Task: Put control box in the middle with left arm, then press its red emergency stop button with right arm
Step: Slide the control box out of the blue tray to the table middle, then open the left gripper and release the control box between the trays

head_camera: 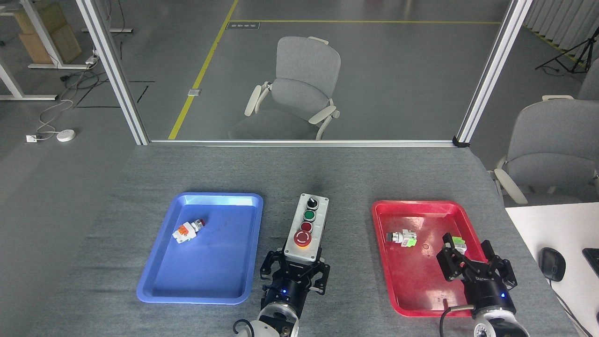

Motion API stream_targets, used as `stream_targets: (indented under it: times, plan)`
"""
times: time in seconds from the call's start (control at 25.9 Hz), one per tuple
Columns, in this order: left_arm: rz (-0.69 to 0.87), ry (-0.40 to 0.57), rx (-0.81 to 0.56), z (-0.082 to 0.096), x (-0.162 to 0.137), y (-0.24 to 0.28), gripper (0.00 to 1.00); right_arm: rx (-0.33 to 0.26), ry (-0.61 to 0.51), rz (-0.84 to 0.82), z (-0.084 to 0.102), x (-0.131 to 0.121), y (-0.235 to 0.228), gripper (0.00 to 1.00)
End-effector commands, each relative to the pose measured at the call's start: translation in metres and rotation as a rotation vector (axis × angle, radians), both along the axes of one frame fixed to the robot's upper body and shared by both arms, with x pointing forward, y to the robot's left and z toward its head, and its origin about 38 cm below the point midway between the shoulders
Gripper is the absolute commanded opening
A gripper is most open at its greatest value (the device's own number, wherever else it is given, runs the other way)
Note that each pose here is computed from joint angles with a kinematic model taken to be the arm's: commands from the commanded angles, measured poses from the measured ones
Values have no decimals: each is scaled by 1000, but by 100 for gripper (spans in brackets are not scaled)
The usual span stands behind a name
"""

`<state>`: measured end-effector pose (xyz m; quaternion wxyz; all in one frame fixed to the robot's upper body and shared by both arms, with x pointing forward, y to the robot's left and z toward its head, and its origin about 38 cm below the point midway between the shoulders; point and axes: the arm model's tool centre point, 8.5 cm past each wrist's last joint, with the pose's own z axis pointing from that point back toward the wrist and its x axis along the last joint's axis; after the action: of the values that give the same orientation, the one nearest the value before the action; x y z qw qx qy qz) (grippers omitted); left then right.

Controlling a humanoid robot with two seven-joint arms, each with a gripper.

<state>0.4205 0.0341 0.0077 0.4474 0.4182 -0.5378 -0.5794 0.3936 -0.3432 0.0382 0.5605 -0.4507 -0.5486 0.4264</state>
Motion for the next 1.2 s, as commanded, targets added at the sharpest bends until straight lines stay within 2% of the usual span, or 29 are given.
stream_targets:
  times: [0.0, 0.12, 0.23, 0.35, 0.58, 0.66, 0.69, 0.73, 0.81, 0.89, 0.97, 1.16]
  plan:
    - [-31, 21, -4, -4, -9, -13, 0, -4, -1, -8, 1, 0, -2, 100]
    - [-45, 31, -2, -8, -12, -17, 0, -4, -1, -8, 1, 0, -2, 100]
    - [-28, 73, 26, -25, -14, -7, 0, -5, -1, -6, 1, 0, -3, 100]
    - [-29, 97, 49, -36, -16, -3, 0, -5, -2, -3, 1, 0, -2, 100]
    - [-43, 99, 62, -40, -19, -4, 0, -8, -2, -5, 2, 0, -4, 100]
    - [-45, 102, 64, -41, -19, -3, 3, -8, -2, -5, 2, 0, -4, 100]
    - [-49, 100, 63, -40, -18, -3, 9, -8, -1, -7, 2, 0, -4, 100]
    - [-52, 96, 60, -39, -18, -4, 22, -9, 1, -10, 1, 0, -5, 100]
    - [-54, 75, 53, -37, -17, -5, 57, -9, 0, -9, 1, 0, -5, 100]
    - [-56, 60, 47, -35, -17, -4, 71, -11, 0, -6, 2, 0, -5, 100]
    - [-56, 60, 47, -35, -17, -4, 99, -13, 1, -8, 2, 0, -6, 100]
    - [-62, 55, 44, -33, -16, -5, 99, -11, -3, -11, 2, 0, -6, 100]
